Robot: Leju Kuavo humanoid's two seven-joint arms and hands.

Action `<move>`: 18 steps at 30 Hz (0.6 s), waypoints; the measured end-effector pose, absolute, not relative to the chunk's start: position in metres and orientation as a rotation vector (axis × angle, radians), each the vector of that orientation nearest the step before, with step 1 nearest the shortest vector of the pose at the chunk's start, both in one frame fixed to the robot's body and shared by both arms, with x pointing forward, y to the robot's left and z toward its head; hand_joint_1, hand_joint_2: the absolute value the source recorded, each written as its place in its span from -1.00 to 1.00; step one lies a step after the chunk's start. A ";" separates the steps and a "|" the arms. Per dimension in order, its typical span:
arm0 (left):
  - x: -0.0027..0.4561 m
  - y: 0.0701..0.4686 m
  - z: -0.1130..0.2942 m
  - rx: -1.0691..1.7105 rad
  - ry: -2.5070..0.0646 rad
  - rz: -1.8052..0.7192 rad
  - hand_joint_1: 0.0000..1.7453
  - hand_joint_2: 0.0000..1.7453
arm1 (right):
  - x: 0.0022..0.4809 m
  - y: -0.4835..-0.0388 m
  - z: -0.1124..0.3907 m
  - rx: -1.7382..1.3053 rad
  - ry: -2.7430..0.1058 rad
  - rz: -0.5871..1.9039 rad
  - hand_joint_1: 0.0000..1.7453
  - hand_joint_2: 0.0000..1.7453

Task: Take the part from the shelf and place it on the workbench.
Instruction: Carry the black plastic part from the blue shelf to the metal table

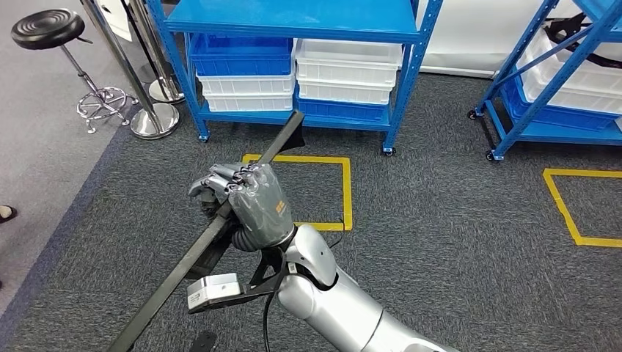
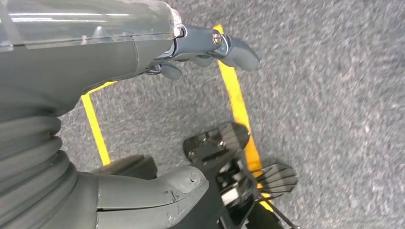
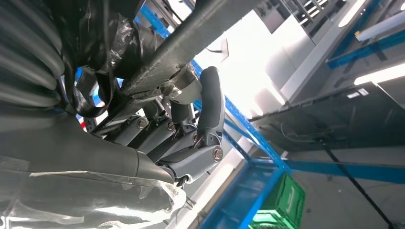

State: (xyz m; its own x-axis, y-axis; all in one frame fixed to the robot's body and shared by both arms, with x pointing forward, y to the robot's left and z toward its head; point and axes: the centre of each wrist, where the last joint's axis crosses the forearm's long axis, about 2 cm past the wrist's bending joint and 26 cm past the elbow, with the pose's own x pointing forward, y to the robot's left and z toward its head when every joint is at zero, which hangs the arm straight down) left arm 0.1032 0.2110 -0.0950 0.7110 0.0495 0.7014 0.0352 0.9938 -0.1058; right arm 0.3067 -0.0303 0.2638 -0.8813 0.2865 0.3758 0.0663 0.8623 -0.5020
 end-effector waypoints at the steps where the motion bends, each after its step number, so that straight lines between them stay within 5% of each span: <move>1: 0.102 0.211 -0.095 -0.114 -0.779 0.008 -1.00 1.00 | 0.307 -0.031 0.263 -0.259 -2.584 0.682 1.00 1.00; 18: 0.100 0.212 -0.096 -0.099 -0.778 0.014 -1.00 1.00 | 0.308 -0.029 0.262 -0.171 -2.560 0.676 1.00 1.00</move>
State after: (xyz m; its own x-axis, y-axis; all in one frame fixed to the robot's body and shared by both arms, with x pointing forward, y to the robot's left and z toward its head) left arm 0.0995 0.2122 -0.0960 0.7127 0.0493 0.6997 0.0242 0.9952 -0.0948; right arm 0.3085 -0.0291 0.2620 -0.8751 0.2367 0.4221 -0.0025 0.8700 -0.4931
